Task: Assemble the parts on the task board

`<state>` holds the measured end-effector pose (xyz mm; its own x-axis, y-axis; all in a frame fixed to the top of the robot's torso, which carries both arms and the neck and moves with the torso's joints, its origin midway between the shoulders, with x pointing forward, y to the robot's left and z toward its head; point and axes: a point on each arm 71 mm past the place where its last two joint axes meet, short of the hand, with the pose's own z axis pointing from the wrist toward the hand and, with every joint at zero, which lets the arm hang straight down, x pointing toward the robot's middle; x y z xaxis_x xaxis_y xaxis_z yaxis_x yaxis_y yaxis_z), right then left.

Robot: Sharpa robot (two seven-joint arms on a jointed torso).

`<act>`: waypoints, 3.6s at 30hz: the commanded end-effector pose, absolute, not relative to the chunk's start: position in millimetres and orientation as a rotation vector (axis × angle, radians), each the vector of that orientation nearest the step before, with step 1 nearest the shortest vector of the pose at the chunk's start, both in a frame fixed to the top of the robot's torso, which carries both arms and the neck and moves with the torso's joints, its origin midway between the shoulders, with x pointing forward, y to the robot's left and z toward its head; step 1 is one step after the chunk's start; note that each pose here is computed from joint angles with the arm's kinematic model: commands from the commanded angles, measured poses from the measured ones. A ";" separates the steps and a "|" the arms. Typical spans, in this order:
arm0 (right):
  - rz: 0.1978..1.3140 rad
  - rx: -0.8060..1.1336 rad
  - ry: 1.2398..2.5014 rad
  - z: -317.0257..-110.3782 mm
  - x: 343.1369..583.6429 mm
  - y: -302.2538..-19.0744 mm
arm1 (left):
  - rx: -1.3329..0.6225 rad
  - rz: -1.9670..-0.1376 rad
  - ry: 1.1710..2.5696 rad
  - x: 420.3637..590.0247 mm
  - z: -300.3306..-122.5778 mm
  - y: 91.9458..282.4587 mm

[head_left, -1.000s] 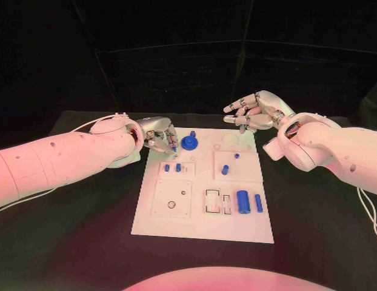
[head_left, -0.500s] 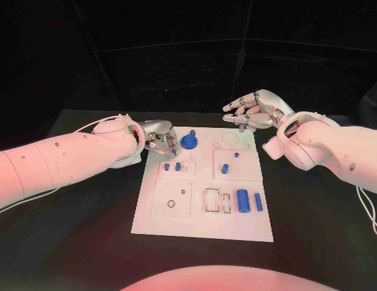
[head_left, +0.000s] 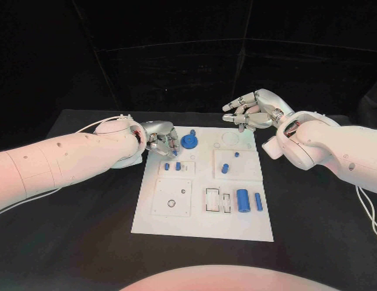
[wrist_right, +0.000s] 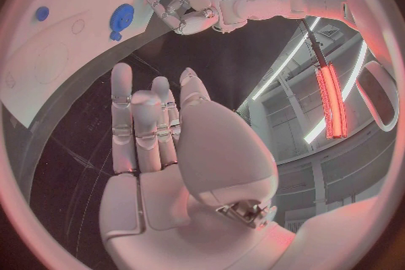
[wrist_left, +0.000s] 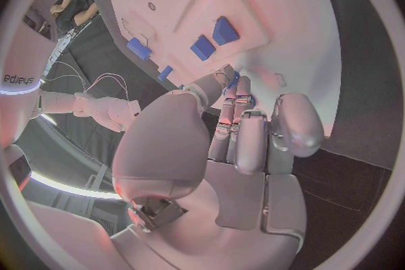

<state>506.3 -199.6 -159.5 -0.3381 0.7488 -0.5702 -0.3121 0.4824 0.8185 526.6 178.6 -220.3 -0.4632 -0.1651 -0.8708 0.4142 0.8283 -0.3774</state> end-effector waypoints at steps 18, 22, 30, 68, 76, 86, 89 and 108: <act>1.151 0.383 1.564 -158.2 506.1 -198.0 | 0.218 -0.663 1.977 526.2 -223.6 173.3; 1.151 0.383 1.564 -158.2 506.1 -198.0 | 0.219 -0.658 1.981 526.2 -224.0 172.8; 1.148 0.385 1.565 -158.3 506.3 -198.6 | 0.213 -0.653 1.973 526.9 -223.5 174.1; 0.432 -0.376 1.733 -195.5 496.9 -212.1 | -0.966 -1.560 1.387 515.8 -181.7 237.6; 0.418 -0.430 1.744 -205.7 491.9 -203.5 | -1.009 -1.585 1.370 512.6 -181.9 236.5; 0.428 -0.452 1.760 -213.2 490.6 -195.9 | -1.019 -1.586 1.371 511.1 -182.6 236.4; 0.434 -0.457 1.765 -215.1 489.9 -193.8 | -1.020 -1.584 1.372 511.2 -182.7 236.8; 0.440 -0.487 1.820 -223.1 488.4 -187.0 | -1.035 -1.572 1.395 511.7 -184.7 238.0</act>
<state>491.3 -188.5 -216.5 -0.2342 -0.0742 -0.9694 -0.5222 0.8506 0.0611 511.4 237.9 -185.6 -0.3663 -0.9280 0.0682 0.0349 -0.0869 -0.9956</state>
